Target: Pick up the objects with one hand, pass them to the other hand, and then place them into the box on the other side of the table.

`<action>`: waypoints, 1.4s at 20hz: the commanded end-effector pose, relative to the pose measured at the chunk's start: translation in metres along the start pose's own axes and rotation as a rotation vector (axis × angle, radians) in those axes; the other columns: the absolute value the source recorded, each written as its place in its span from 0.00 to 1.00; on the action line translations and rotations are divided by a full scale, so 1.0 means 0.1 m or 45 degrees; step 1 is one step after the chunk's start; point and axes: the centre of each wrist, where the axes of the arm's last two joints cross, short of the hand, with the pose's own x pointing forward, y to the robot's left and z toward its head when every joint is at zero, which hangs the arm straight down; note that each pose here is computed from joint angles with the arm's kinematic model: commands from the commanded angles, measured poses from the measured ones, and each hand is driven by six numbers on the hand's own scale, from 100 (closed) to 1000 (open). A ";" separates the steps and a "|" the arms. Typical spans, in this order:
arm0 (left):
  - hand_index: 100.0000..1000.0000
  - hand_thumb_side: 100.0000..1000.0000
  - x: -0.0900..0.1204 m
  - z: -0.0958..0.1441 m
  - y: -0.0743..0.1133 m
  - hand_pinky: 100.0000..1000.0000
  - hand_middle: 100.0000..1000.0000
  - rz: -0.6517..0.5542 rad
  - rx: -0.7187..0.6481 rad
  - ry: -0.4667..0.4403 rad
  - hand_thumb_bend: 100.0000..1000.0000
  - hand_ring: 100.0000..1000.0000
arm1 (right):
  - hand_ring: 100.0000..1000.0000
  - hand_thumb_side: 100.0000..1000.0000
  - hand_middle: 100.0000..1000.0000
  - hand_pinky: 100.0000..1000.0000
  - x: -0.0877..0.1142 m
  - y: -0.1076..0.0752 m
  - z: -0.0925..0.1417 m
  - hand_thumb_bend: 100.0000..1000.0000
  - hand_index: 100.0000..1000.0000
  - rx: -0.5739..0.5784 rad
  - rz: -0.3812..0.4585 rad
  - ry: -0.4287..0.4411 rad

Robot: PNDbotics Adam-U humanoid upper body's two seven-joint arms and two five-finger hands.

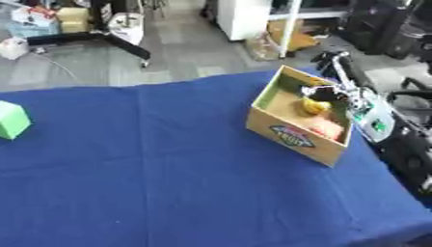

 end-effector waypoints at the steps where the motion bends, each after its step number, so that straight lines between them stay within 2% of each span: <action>1: 0.74 0.66 0.09 -0.01 0.05 0.79 0.69 -0.016 0.005 -0.031 0.65 0.72 | 0.55 0.18 0.59 0.57 -0.01 -0.15 -0.06 0.50 0.72 -0.054 0.034 -0.018; 11: 0.74 0.66 0.04 0.02 0.06 0.79 0.69 -0.007 0.026 -0.016 0.65 0.72 | 0.56 0.19 0.60 0.58 -0.01 -0.18 -0.01 0.50 0.73 -0.065 0.035 -0.043; 13: 0.74 0.66 0.04 0.02 0.06 0.78 0.69 -0.008 0.029 -0.013 0.66 0.72 | 0.57 0.24 0.61 0.58 0.00 -0.20 -0.01 0.48 0.73 -0.073 0.033 -0.056; 15: 0.74 0.66 0.03 0.02 0.07 0.78 0.68 -0.011 0.041 -0.007 0.67 0.71 | 0.57 0.18 0.61 0.59 0.04 -0.25 0.00 0.49 0.74 -0.092 0.026 -0.081; 17: 0.74 0.66 0.01 0.03 0.08 0.78 0.68 -0.015 0.056 0.003 0.67 0.71 | 0.58 0.14 0.62 0.59 0.11 -0.32 0.02 0.44 0.75 -0.119 0.015 -0.126; 22: 0.74 0.64 -0.06 0.08 0.16 0.77 0.68 -0.056 0.110 0.058 0.67 0.71 | 0.61 0.13 0.65 0.62 0.52 -0.59 0.19 0.38 0.77 -0.191 -0.025 -0.361; 28: 0.74 0.63 -0.18 0.14 0.35 0.77 0.68 -0.180 0.212 0.179 0.64 0.71 | 0.62 0.15 0.67 0.64 1.15 -0.83 0.70 0.34 0.79 -0.230 -0.107 -0.677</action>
